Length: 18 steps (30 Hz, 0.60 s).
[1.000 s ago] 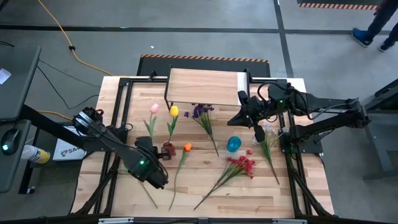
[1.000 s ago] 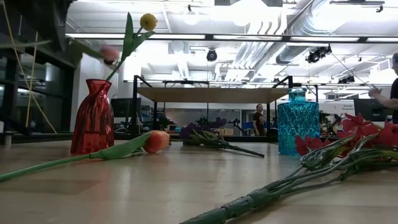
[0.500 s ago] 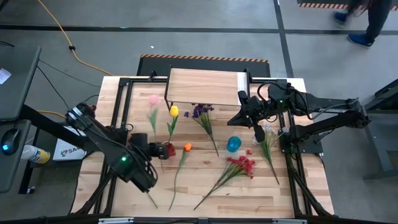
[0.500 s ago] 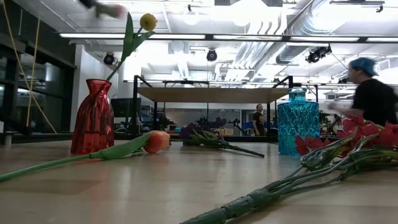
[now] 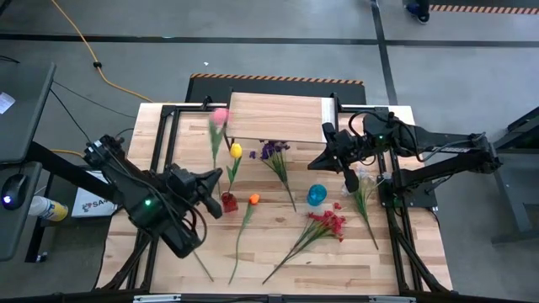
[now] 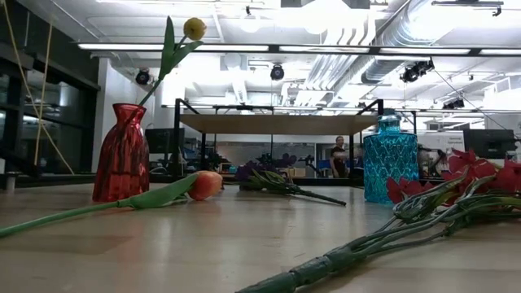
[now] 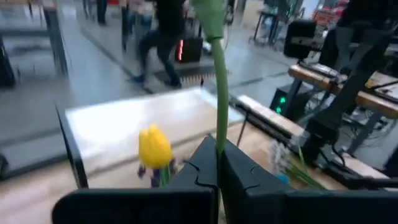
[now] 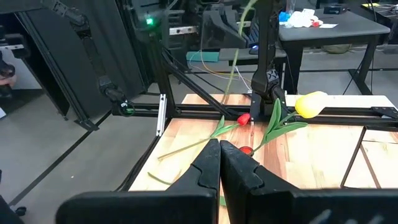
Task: Pick and place flowers into a vace then onto a shelf
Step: Put the pink flower into the red vase
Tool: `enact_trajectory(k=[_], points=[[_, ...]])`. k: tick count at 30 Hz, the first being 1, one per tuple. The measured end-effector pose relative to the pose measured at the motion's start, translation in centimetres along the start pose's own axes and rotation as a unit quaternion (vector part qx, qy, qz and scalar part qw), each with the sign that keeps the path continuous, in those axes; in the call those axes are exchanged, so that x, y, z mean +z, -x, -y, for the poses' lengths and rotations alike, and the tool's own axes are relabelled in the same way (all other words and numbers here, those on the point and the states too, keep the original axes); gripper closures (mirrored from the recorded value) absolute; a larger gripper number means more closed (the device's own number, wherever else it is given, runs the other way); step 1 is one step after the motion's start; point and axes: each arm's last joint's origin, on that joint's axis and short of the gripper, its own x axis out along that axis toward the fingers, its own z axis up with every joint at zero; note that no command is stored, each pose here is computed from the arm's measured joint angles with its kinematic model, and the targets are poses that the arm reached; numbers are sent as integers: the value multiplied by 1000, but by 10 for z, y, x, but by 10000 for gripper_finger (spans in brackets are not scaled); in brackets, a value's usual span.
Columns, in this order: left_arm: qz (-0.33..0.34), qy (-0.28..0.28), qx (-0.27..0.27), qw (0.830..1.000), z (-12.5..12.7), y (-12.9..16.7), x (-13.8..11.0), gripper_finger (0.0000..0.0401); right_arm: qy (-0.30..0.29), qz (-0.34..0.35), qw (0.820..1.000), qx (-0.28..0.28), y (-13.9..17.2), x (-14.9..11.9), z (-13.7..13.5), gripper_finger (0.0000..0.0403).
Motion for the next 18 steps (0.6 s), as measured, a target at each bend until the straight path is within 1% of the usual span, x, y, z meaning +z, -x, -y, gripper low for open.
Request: enact_trajectory(k=[3, 11, 18], points=[[25, -25, -1, 999, 5, -1, -9, 368, 0, 0, 1000, 0, 0, 0, 0, 402], [51, -22, -6, 998, 7, -3, -30, 368, 0, 0, 1000, 0, 0, 0, 0, 402], [52, -24, -14, 998, 10, 0, -44, 368, 0, -1, 1000, 0, 0, 0, 0, 402]])
